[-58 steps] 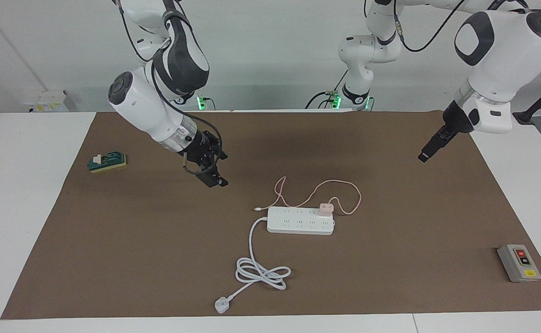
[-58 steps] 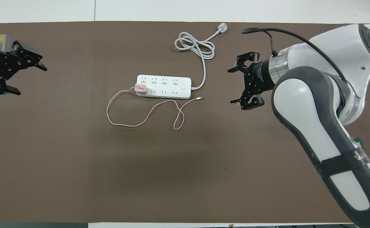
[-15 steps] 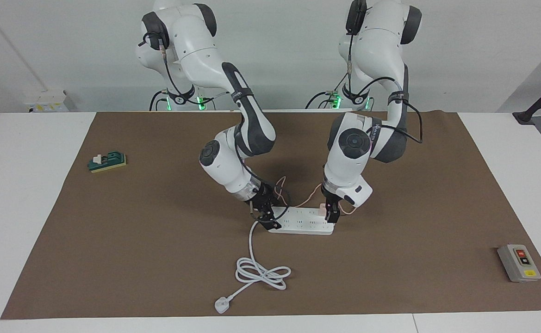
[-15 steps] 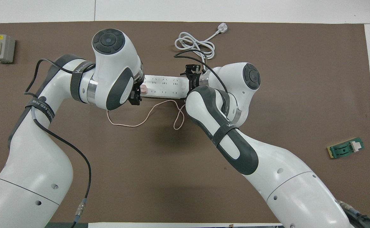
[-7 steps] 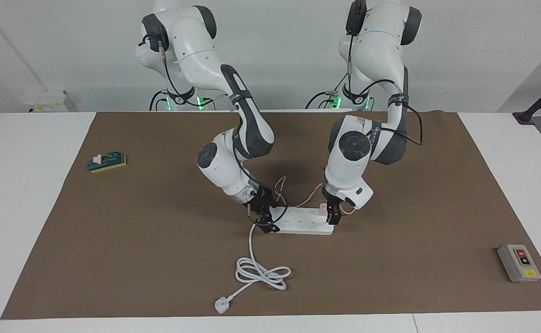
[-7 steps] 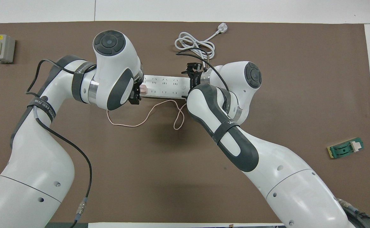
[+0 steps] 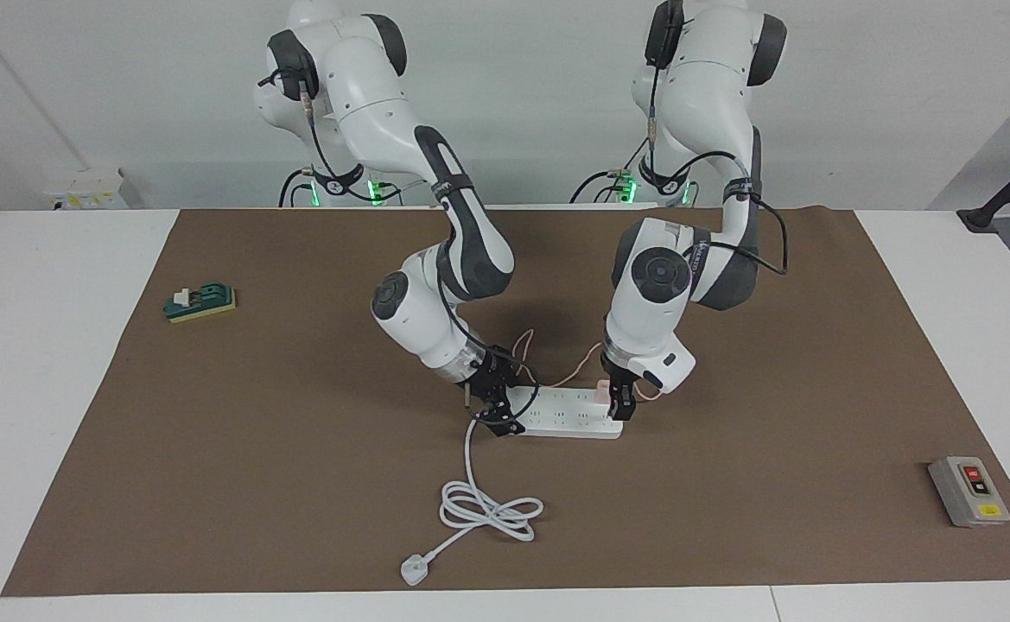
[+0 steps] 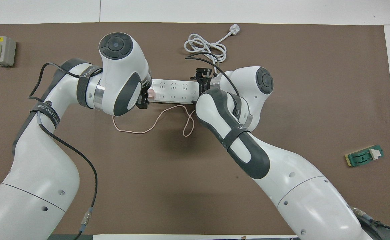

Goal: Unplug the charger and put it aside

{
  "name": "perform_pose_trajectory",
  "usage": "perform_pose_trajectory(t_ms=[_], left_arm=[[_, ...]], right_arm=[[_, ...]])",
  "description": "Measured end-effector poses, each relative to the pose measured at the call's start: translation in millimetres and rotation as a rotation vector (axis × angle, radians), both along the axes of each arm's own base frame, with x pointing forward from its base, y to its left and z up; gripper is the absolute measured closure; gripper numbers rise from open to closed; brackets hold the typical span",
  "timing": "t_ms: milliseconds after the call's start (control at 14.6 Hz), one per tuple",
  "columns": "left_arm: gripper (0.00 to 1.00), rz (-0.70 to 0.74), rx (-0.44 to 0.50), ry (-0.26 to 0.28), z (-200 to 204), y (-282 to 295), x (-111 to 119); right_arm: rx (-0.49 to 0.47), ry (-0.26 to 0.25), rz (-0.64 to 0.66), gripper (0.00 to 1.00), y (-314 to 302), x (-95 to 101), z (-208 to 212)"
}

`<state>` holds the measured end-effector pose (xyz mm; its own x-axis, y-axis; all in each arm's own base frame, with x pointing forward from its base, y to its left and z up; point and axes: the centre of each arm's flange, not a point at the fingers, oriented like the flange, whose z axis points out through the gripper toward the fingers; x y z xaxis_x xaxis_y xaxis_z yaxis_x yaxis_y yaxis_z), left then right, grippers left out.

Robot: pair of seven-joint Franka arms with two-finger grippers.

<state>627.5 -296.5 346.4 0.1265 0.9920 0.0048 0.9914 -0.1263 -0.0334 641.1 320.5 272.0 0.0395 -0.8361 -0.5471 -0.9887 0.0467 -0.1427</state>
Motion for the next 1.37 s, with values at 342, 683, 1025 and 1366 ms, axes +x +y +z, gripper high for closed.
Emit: perform_pose_trajectory(t_ms=[342, 683, 1025, 1366], left_arm=[[0.16, 0.000, 0.001, 0.000, -3.1, -0.2, 0.5], [0.13, -0.001, 0.002, 0.003, -5.3, -0.2, 0.6], [0.10, -0.001, 0.003, 0.003, -6.0, -0.2, 0.6], [0.07, -0.002, 0.005, 0.007, -9.1, -0.3, 0.5]], right_arm=[[0.024, 0.020, 0.001, 0.00, 2.3, 1.0, 3.0], [0.056, 0.020, 0.016, 0.00, 8.8, 7.2, 18.5], [0.051, 0.030, 0.024, 0.00, 13.4, 4.3, 10.4], [0.048, 0.031, 0.030, 0.00, 14.9, 3.2, 7.6]])
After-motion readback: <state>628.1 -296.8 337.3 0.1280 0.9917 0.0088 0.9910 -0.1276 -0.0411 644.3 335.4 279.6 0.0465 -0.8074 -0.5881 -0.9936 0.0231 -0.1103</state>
